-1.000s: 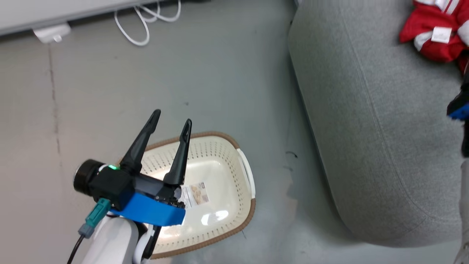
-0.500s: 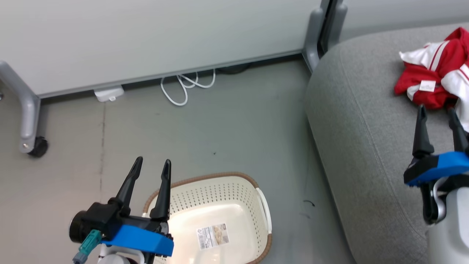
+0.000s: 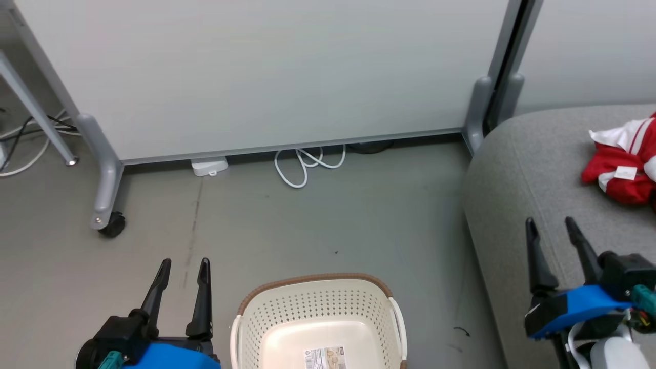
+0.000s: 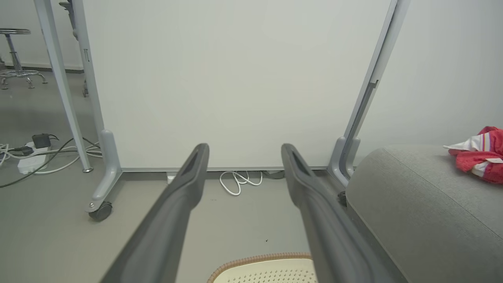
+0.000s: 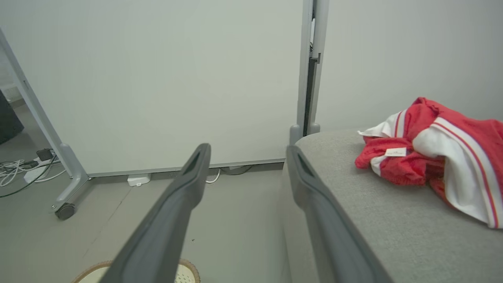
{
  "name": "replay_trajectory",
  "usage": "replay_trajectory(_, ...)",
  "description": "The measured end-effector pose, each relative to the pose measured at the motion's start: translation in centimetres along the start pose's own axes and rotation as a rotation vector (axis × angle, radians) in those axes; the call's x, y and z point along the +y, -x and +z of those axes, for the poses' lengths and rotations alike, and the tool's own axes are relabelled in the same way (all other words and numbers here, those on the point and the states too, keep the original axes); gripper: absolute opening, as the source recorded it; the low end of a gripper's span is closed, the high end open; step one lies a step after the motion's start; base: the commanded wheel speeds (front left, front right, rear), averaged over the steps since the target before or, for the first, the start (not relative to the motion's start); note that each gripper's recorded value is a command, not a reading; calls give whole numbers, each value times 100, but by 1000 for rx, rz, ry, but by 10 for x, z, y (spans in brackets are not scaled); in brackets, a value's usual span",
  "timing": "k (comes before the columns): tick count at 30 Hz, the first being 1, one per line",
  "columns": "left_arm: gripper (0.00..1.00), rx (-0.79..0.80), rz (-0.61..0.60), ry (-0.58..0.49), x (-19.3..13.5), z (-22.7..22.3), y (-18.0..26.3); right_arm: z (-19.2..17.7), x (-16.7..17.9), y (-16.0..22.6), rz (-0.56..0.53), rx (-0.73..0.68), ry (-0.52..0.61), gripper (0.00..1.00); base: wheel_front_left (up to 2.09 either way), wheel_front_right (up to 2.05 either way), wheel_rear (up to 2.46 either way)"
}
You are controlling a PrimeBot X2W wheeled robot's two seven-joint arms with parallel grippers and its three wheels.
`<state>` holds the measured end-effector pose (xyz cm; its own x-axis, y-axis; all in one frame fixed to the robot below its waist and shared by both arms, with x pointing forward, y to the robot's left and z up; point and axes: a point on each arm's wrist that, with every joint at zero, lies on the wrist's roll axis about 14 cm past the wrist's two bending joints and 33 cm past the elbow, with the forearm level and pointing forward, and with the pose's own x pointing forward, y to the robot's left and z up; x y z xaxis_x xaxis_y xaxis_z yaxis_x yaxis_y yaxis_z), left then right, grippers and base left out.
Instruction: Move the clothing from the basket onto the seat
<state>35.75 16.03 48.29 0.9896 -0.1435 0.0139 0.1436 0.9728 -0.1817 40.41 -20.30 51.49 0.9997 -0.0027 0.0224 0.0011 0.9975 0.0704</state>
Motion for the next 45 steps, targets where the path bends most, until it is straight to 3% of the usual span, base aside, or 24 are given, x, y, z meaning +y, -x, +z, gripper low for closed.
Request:
replay_trajectory(7,100,-8,51,-7,15,3,14,-5,38,9,108,19,-34,100,0,0,0)
replay_trajectory(14,100,-1,62,-1,18,0,19,-12,54,15,153,40,-65,100,0,0,0)
replay_trajectory(45,100,40,24,12,9,-12,15,-26,51,18,138,68,-99,100,0,0,0)
